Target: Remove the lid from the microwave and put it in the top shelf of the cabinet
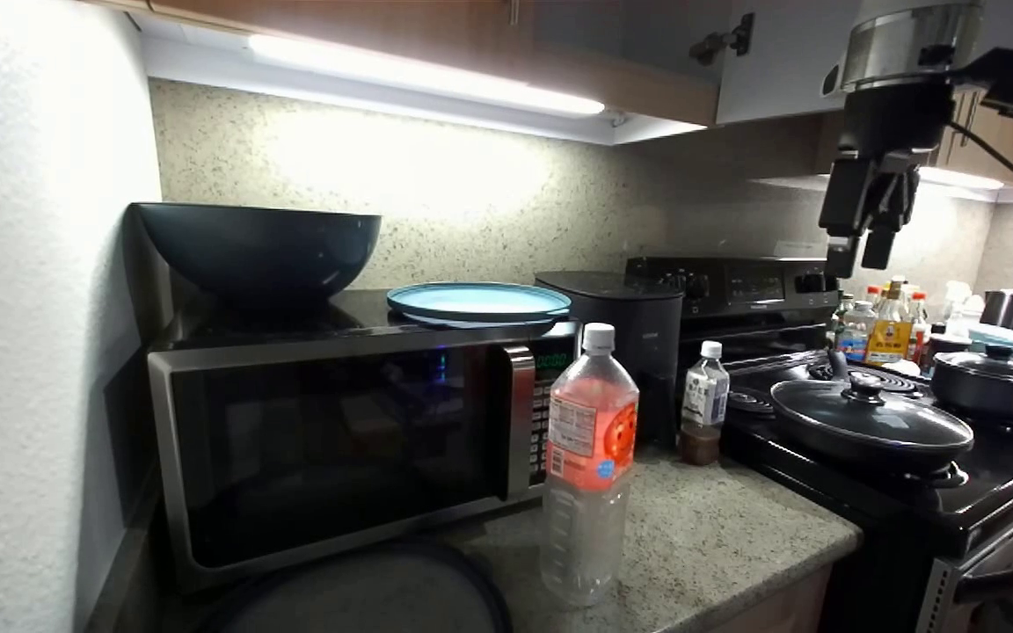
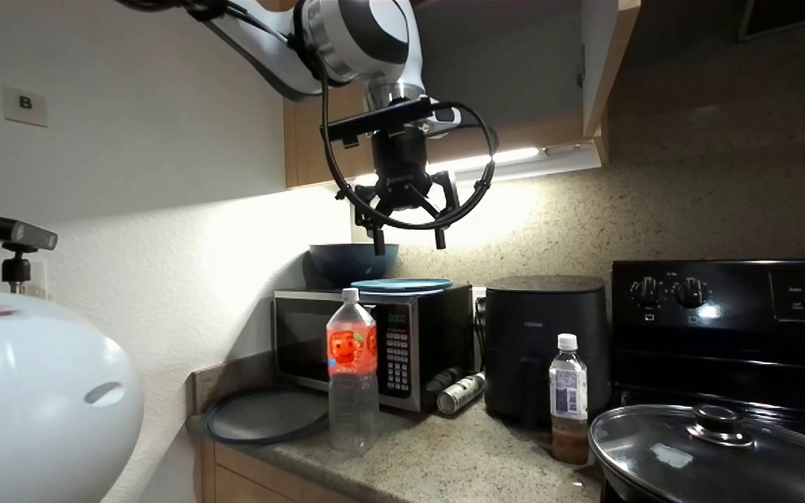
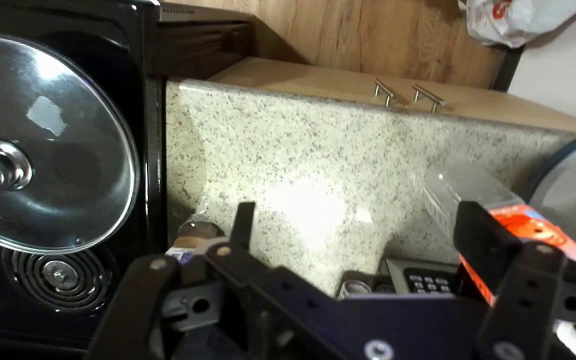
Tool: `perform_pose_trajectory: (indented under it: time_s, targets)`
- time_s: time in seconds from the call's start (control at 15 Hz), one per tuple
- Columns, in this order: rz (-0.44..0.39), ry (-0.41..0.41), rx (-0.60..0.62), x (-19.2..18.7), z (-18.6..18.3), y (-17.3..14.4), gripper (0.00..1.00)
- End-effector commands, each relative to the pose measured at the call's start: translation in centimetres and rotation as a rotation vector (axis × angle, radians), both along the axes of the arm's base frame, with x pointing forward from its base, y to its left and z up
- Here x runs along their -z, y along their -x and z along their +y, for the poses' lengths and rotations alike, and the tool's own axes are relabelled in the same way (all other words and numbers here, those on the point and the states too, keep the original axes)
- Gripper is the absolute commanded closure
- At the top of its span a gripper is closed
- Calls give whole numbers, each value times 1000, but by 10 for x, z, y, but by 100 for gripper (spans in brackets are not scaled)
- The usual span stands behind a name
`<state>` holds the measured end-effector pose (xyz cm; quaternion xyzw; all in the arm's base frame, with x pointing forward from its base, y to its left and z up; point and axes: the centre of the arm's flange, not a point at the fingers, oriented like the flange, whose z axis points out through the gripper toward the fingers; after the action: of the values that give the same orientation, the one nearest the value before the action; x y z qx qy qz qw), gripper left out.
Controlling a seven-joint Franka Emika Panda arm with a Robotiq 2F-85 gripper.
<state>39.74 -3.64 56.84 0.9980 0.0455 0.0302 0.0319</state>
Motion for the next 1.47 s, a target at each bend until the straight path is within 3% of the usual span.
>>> perform_pose_trajectory:
  time_s: [0.0, 0.2, 0.53, 0.8, 0.93, 1.07, 1.13, 1.4]
  targets:
    - [-16, -10, 25, -1, -1, -4, 0]
    - [-24, -19, 48, -3, -5, -6, 0]
    - [-72, -289, 212, -2, 25, -47, 0]
    - [-129, -416, 316, 10, 60, -96, 0]
    - [-162, -433, 349, 18, 79, -119, 0]
    - [-175, -396, 366, 27, 92, -134, 0]
    - [-162, -405, 330, 25, 81, -114, 0]
    - [-156, -403, 335, 31, 83, -120, 0]
